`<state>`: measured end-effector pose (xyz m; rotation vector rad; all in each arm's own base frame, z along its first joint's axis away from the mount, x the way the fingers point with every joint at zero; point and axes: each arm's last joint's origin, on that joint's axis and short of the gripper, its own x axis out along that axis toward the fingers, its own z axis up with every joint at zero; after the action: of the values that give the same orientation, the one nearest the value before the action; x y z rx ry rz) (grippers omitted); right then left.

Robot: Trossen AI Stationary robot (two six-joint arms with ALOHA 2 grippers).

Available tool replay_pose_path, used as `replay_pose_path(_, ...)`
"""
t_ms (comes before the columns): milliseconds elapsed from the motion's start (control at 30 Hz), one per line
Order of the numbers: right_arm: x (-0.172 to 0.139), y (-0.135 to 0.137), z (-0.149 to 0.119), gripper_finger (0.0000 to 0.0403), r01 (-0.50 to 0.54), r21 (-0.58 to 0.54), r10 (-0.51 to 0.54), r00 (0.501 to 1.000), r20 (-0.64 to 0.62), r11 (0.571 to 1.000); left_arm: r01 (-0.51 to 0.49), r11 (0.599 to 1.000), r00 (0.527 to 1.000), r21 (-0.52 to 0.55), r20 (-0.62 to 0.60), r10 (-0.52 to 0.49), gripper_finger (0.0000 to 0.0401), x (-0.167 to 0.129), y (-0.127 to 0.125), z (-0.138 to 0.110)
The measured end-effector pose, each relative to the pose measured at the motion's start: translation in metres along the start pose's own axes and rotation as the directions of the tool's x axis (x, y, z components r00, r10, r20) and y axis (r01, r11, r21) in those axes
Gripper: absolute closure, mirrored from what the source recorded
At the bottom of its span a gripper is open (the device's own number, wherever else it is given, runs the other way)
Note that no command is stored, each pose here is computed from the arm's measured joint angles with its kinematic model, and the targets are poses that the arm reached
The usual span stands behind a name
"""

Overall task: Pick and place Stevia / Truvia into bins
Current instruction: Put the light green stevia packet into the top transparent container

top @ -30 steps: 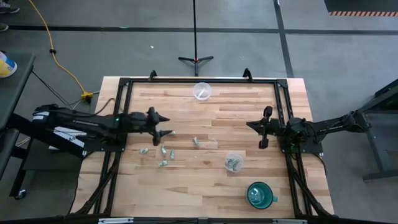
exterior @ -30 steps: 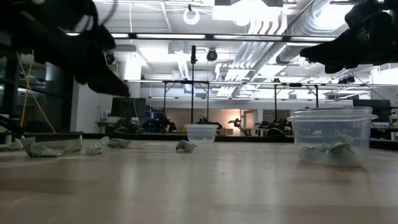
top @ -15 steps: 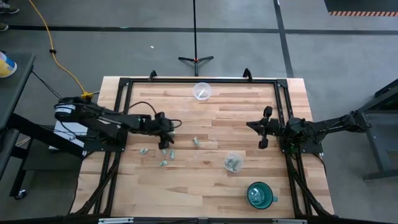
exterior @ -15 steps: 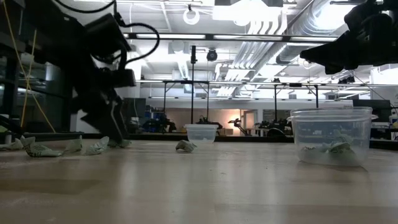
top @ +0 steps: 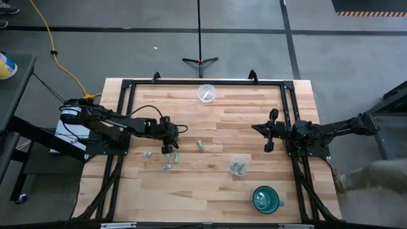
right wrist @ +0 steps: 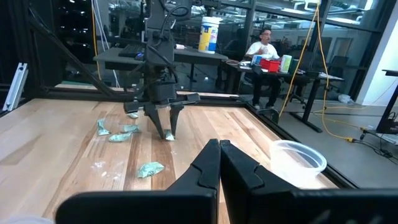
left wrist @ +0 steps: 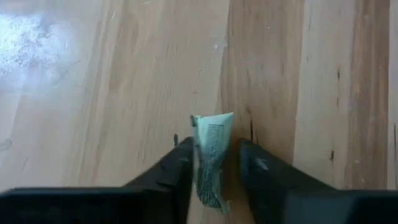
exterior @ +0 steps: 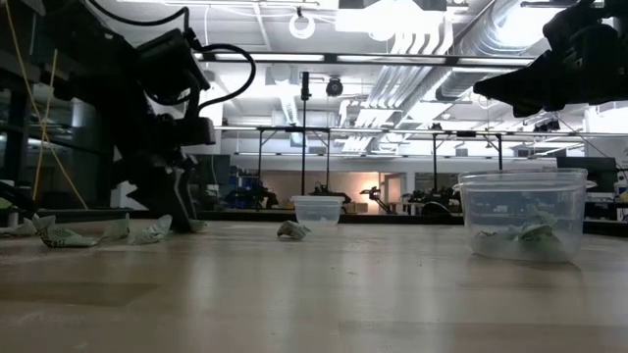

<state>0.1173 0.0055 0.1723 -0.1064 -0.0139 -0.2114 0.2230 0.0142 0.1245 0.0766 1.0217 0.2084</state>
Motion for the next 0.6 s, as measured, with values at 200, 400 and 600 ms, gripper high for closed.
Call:
replay_pose_path(200,0.000,0.000,-0.001,0.0402,-0.001,-0.003,0.001,1.000,-0.007,1.000,-0.020,0.993,1.000,0.114,0.026,0.017,0.0374,-0.003,0.001,0.011)
replay_pose_path(400,0.000,0.000,-0.001,0.0402,-0.002,-0.021,0.002,1.000,-0.014,1.000,-0.159,0.976,0.967,0.150,0.221,0.124,0.0352,-0.019,0.029,0.067)
replay_pose_path(600,0.000,0.000,-0.002,0.0402,-0.004,-0.034,0.003,1.000,-0.020,0.999,-0.279,0.955,0.928,0.105,0.285,0.240,0.0380,-0.027,0.093,0.110)
